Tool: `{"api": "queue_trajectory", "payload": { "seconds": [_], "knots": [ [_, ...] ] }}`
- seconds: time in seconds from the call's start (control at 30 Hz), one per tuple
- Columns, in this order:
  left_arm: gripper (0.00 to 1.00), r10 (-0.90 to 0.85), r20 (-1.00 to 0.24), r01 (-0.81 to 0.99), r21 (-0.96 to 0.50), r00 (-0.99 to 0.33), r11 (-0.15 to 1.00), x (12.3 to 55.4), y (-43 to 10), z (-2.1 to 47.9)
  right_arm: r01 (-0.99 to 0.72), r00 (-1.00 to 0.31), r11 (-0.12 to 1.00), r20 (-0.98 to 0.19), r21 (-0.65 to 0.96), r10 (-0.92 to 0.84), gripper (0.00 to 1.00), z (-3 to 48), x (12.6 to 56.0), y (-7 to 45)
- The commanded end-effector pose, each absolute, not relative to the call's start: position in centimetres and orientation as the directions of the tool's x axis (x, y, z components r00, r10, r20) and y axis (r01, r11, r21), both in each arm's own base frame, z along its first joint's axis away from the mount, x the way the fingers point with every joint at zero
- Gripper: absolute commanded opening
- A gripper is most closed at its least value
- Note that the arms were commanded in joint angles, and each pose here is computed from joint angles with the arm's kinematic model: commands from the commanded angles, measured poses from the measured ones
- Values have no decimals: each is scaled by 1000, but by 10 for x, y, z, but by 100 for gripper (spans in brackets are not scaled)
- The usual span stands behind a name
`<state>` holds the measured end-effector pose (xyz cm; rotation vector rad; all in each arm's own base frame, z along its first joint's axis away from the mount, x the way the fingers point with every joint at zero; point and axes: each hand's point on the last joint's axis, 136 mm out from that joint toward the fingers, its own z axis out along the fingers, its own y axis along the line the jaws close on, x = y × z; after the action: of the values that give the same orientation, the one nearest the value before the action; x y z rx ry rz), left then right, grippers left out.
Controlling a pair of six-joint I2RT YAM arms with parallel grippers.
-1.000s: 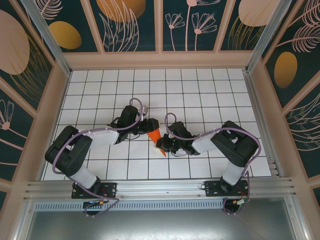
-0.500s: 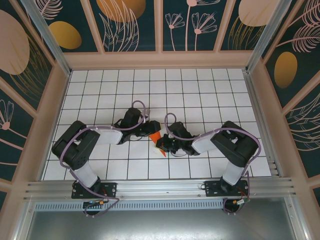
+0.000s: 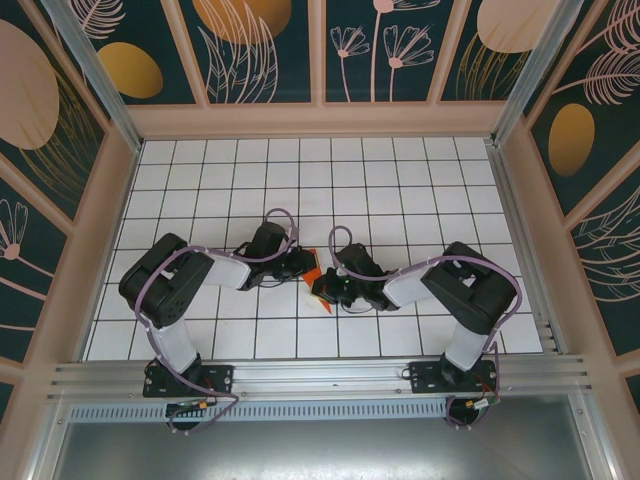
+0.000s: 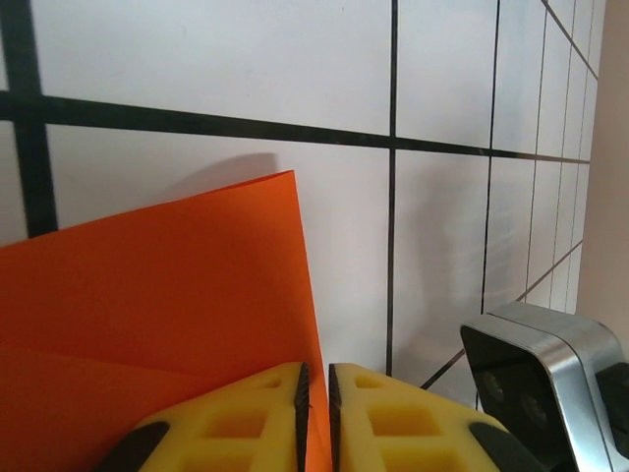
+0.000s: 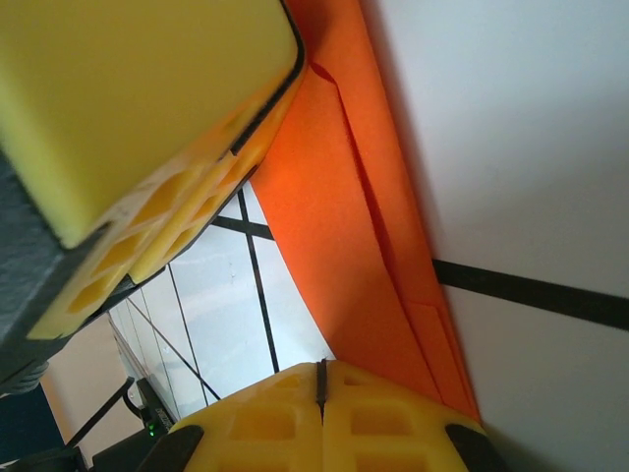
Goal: Fold a paper plane with a square sheet of paper (pick it up from the middle)
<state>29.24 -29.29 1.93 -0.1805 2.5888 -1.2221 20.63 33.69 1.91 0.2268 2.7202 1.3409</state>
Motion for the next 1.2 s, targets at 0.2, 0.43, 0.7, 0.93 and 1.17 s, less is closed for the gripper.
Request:
{"api": "queue_trajectory", "payload": {
  "seconds": [0.2,0.43,0.7,0.93,1.17],
  "knots": [
    [17,-255,-147,-104,-641,-956,761,279,-262,-31,-40,-985,636,-137,771,104,4,47,209,352],
    [16,-238,-147,-99,-618,-960,780,278,-260,-36,-36,-989,716,-130,697,77,4,27,198,342],
    [14,-219,-151,-90,-587,-964,804,277,-256,-41,45,-991,750,-65,660,117,4,-1,180,315],
    [13,-220,-147,-97,-576,-965,812,277,-255,-46,67,-987,712,-58,699,151,5,6,172,306],
    [13,-212,-145,-92,-576,-966,813,277,-256,-46,-2,-986,673,-113,740,122,6,34,175,317]
  ]
}}
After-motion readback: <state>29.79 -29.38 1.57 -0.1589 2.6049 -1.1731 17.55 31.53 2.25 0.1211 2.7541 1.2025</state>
